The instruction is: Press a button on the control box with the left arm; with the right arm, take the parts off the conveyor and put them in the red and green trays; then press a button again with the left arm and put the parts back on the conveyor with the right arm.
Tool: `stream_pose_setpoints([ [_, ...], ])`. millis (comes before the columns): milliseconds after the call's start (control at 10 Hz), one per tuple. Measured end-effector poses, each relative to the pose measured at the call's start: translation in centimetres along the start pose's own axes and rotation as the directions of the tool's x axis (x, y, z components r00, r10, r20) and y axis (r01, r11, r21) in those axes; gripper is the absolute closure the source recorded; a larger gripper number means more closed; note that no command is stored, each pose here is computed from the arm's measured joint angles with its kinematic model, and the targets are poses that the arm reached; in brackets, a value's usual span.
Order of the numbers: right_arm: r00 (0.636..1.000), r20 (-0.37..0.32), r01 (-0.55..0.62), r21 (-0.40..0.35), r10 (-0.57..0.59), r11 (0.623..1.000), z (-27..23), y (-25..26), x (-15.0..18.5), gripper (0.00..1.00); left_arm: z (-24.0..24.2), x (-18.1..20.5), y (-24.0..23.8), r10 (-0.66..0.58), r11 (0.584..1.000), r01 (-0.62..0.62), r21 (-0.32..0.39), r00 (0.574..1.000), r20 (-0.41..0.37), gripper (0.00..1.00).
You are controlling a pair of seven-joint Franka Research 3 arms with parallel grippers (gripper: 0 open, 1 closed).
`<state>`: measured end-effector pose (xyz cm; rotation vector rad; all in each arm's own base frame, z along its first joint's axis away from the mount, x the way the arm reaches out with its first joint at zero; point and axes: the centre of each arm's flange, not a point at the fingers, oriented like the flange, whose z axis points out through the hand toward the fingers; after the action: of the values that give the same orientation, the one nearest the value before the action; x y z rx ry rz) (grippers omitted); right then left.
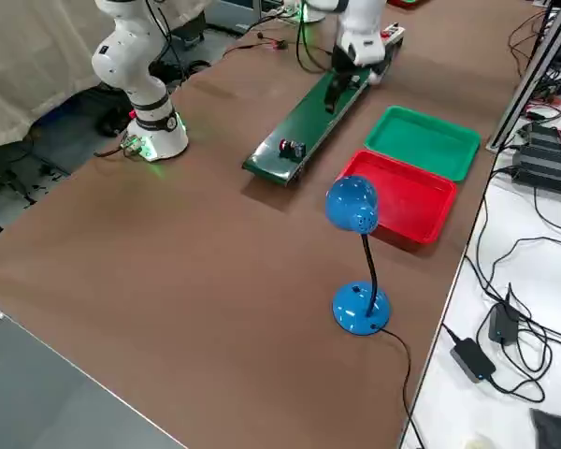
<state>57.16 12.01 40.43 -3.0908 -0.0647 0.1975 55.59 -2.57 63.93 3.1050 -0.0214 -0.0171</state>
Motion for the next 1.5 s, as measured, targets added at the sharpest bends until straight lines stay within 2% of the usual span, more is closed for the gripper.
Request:
stream_pose_setpoints([
  [300,1.0,-0.016,-0.009,-0.004,0.009,1.0,7.3,1.9,-2.7,0.0,0.2,0.0,0.1,0.028,1.0,-0.028,0.0,1.0,0.011,0.0],
  [800,0.998,-0.061,0.019,-0.01,-0.019,1.0,13.7,3.3,-8.3,0.0,1.3,1.0,0.6,0.037,0.999,-0.037,0.001,0.999,0.005,0.0],
  [1500,0.992,-0.103,0.067,-0.014,-0.068,0.998,14.6,1.2,-9.0,0.01,1.2,1.6,0.5,0.032,0.999,-0.032,0.001,0.999,-0.025,0.0],
])
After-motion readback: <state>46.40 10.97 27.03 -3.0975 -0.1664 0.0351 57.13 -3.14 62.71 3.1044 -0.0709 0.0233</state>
